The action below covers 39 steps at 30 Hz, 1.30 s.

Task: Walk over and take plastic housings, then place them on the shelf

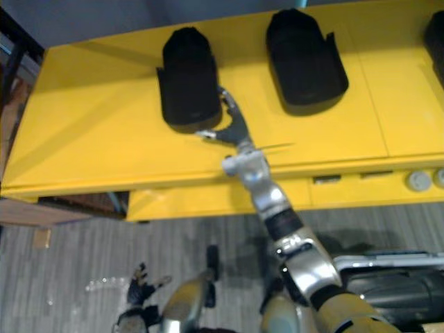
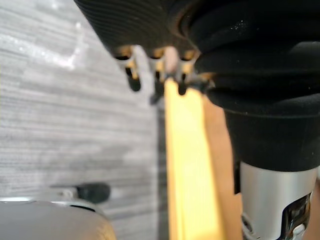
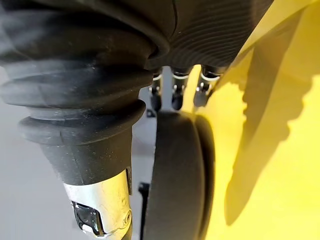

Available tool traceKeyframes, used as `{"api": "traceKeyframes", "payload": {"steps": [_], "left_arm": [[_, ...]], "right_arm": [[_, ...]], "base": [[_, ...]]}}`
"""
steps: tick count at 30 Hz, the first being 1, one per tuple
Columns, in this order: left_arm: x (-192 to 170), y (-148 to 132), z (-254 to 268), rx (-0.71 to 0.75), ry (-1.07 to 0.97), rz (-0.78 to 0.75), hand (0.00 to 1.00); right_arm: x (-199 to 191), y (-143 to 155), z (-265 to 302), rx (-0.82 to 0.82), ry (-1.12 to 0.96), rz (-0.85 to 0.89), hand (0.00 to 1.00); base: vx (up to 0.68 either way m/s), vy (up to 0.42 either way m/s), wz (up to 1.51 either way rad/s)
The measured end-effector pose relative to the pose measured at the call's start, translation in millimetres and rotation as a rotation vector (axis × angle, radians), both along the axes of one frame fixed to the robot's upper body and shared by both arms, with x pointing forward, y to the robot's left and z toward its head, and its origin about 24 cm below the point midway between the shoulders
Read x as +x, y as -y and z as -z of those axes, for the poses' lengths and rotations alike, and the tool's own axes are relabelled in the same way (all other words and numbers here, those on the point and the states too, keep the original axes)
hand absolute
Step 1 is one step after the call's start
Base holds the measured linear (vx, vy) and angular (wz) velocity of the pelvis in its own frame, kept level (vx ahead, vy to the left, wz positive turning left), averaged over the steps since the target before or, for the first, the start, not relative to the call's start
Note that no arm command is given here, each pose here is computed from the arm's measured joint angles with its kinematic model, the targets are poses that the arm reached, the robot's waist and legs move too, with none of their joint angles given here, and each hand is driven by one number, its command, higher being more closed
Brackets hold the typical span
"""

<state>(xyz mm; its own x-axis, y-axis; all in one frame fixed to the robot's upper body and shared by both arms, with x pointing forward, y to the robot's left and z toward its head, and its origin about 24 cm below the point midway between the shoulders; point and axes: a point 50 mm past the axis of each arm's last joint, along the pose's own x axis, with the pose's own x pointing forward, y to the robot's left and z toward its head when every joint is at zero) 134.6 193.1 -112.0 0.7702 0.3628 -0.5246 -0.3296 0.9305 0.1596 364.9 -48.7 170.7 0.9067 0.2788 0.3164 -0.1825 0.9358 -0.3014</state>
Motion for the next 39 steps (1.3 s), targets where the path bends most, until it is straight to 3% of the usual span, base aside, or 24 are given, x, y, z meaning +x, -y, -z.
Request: {"api": "traceKeyframes", "payload": {"steps": [10,21,26,32,39], "left_arm": [[-5,-6,3,0.018,-0.029,0.002,0.00],[-12,-9,8,0.033,-0.052,0.001,0.00],[-23,-12,13,0.049,-0.087,0.004,0.00],[-30,-20,12,0.093,-0.099,-0.003,0.00],[-21,-21,10,0.183,-0.104,0.121,0.00]], "right_arm": [[-2,-1,7,0.014,-0.012,0.016,0.00],[-6,21,-11,-0.006,0.254,0.313,0.00],[-34,21,-22,0.088,0.375,0.274,0.00],[-74,26,13,0.245,0.194,0.096,0.00],[-135,94,62,0.321,0.029,0.261,0.00]], "base": [[0.00,0.000,0.00],[0.00,-0.001,0.00],[0.05,-0.014,-0.18],[0.01,-0.011,-0.29],[0.02,0.004,-0.72]]}}
